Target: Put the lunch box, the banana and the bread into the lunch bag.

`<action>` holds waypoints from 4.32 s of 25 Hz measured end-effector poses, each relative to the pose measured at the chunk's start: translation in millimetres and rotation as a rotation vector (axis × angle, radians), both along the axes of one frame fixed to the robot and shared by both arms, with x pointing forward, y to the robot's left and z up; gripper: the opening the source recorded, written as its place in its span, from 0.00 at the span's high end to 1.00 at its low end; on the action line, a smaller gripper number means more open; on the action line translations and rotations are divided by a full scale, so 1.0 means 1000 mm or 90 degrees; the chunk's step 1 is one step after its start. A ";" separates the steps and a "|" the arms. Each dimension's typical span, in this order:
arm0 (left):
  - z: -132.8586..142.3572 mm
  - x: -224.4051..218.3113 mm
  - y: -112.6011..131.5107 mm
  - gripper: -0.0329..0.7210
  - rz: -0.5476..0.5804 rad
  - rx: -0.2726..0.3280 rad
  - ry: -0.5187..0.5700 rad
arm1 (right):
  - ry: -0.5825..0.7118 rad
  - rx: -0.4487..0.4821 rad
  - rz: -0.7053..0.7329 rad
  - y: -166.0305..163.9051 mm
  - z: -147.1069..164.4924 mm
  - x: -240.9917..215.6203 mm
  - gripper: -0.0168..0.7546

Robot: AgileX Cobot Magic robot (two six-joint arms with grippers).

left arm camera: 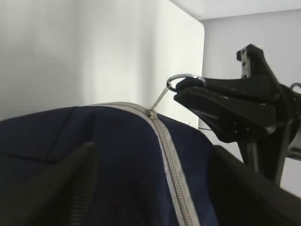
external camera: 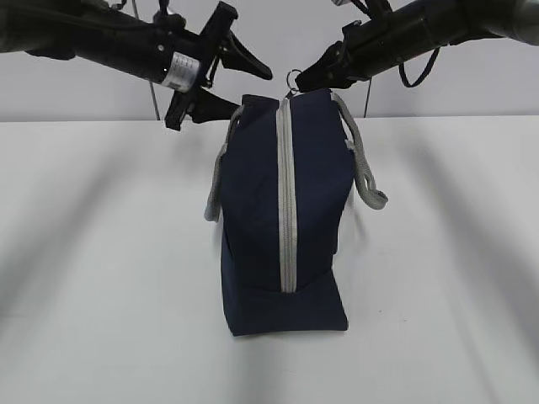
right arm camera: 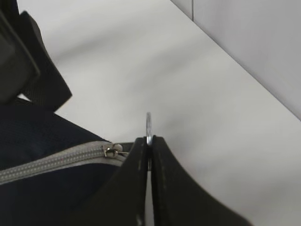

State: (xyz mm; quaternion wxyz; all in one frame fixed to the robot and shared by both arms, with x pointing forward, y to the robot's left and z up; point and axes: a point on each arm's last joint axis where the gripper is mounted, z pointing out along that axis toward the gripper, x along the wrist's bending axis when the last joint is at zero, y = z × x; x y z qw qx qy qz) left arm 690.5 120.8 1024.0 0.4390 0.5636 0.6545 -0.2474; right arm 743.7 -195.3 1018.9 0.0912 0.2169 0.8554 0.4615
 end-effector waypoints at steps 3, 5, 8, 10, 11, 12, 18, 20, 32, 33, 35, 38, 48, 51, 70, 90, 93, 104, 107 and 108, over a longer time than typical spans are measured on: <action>-0.008 -0.001 -0.008 0.31 -0.012 0.005 0.010 | 0.000 0.000 0.000 0.000 0.000 0.000 1.00; -0.009 -0.001 -0.008 0.34 -0.013 0.006 0.011 | 0.000 0.000 0.000 0.000 0.000 0.000 1.00; -0.009 -0.001 -0.008 0.43 -0.013 0.006 0.012 | 0.000 0.000 0.000 0.000 0.000 0.000 1.00; -0.009 -0.001 -0.008 0.53 -0.015 0.006 0.013 | 0.001 0.000 0.001 0.000 0.000 0.000 1.00; -0.009 -0.002 -0.009 0.59 -0.016 0.006 0.013 | 0.001 0.000 0.001 0.000 0.000 0.000 1.00; -0.009 -0.002 -0.009 0.65 -0.016 0.006 0.013 | 0.001 0.000 0.001 0.000 0.000 0.000 1.00; -0.009 -0.002 -0.009 0.94 -0.020 0.009 0.005 | 0.001 0.000 0.001 0.000 0.000 0.000 1.00; -0.008 -0.002 -0.010 0.95 -0.022 0.003 0.002 | -0.001 0.000 -0.001 0.000 0.000 0.000 1.00; -0.003 -0.004 -0.014 0.95 -0.053 -0.032 -0.019 | -0.039 0.008 0.018 0.001 0.003 0.001 1.00; -0.003 -0.005 -0.014 0.95 -0.054 -0.032 -0.019 | -0.041 0.008 0.021 0.002 0.003 0.001 1.00; -0.003 -0.006 -0.016 0.95 -0.060 -0.035 -0.020 | -0.040 0.009 0.023 0.002 0.002 0.001 1.00; -0.002 -0.009 -0.022 0.96 -0.078 -0.042 -0.029 | -0.028 0.010 0.026 0.002 -0.007 0.003 1.00; 0.005 -0.015 -0.026 0.96 -0.116 -0.042 -0.055 | 0.003 0.017 0.018 0.003 -0.022 0.006 1.00; 0.012 -0.017 -0.025 0.96 -0.121 -0.037 -0.073 | 0.007 0.012 0.017 0.002 -0.022 0.006 1.00; 0.030 -0.024 -0.025 0.96 -0.143 -0.029 -0.128 | 0.034 -0.027 0.013 -0.001 -0.027 0.004 1.00; 0.046 -0.036 0.014 0.14 -0.180 0.201 -0.151 | 0.137 0.115 -0.078 -0.006 0.040 0.006 0.30; 0.057 -0.042 0.024 0.15 -0.169 0.277 -0.157 | 0.214 0.128 -0.149 -0.011 0.042 0.007 0.30; 0.106 -0.077 0.066 0.17 -0.101 0.527 -0.144 | 0.336 0.019 -0.431 -0.035 0.072 -0.019 0.30; 0.118 -0.085 0.070 0.17 -0.073 0.591 -0.159 | 0.343 -0.028 -0.451 -0.033 0.075 -0.035 0.30; 0.122 -0.089 0.068 0.17 -0.068 0.607 -0.166 | 0.350 -0.044 -0.453 -0.031 0.073 -0.040 0.30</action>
